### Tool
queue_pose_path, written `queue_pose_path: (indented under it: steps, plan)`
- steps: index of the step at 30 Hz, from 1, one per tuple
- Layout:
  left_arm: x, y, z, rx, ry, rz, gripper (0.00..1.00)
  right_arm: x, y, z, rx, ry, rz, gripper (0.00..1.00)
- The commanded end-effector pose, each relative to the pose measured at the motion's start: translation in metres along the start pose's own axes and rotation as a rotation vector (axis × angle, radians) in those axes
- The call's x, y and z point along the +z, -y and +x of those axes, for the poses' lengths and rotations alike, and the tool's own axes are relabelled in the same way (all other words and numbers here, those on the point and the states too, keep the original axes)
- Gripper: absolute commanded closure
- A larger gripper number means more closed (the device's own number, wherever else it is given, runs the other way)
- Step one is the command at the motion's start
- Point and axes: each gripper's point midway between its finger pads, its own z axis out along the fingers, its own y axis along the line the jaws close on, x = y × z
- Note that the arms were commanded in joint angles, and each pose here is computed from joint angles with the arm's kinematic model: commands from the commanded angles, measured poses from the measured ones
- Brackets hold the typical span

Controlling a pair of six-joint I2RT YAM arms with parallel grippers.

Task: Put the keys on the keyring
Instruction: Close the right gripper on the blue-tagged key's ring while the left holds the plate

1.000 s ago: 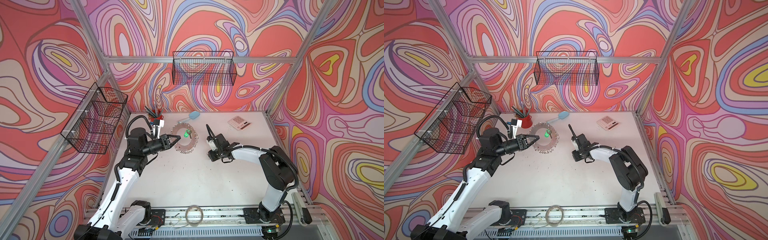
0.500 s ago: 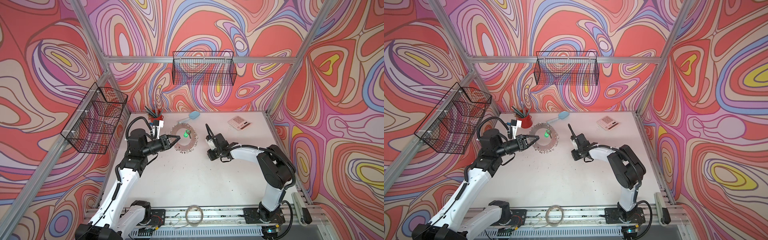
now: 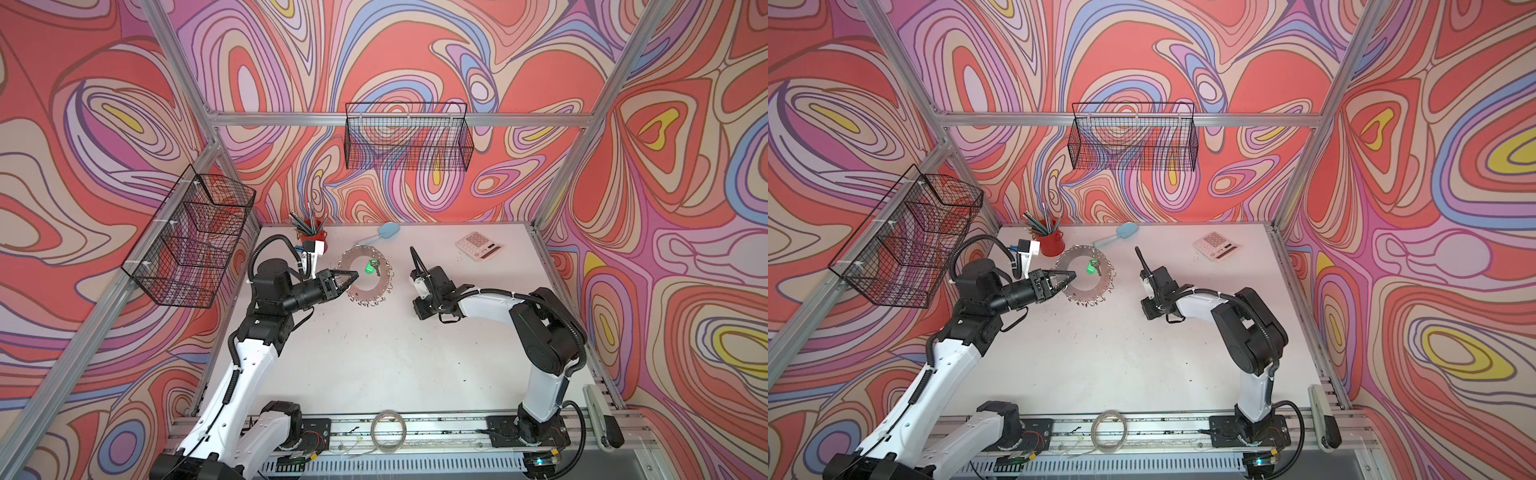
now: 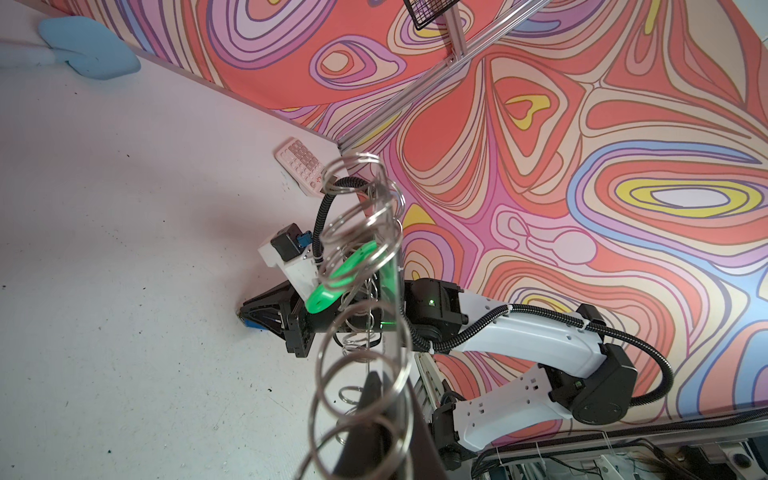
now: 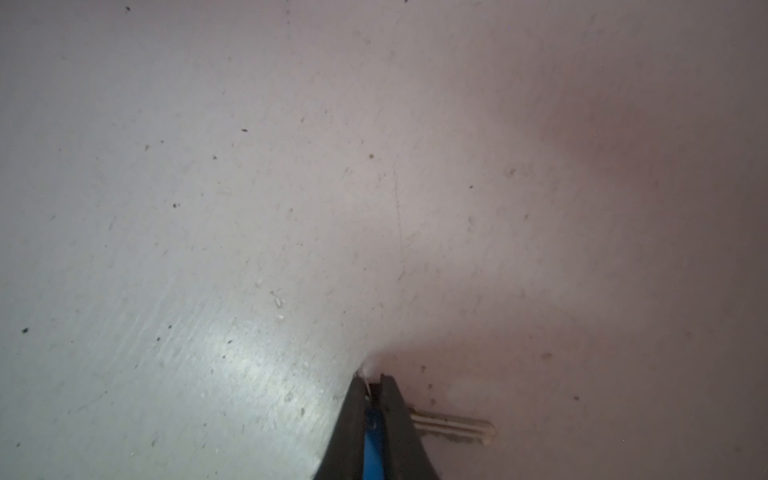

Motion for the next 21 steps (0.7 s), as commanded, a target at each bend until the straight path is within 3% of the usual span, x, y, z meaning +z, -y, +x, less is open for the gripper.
queue_pose_path:
  steps: [1, 10, 17, 21]
  plan:
    - [-0.005, 0.010, -0.003, 0.042, 0.017, 0.033, 1.00, 0.001, 0.004, 0.002, -0.018, -0.006, 0.018, 0.93]
    - [-0.008, 0.008, -0.005, 0.036, 0.035, 0.006, 1.00, -0.013, 0.003, -0.003, -0.036, 0.038, 0.019, 0.98]
    - [-0.012, 0.013, -0.004, 0.047, 0.044, 0.000, 1.00, -0.001, 0.003, 0.008, -0.054, -0.005, 0.009, 0.98]
    - [-0.014, 0.014, -0.004, 0.049, 0.043, -0.005, 1.00, -0.002, 0.004, 0.006, -0.055, -0.009, 0.018, 0.88]
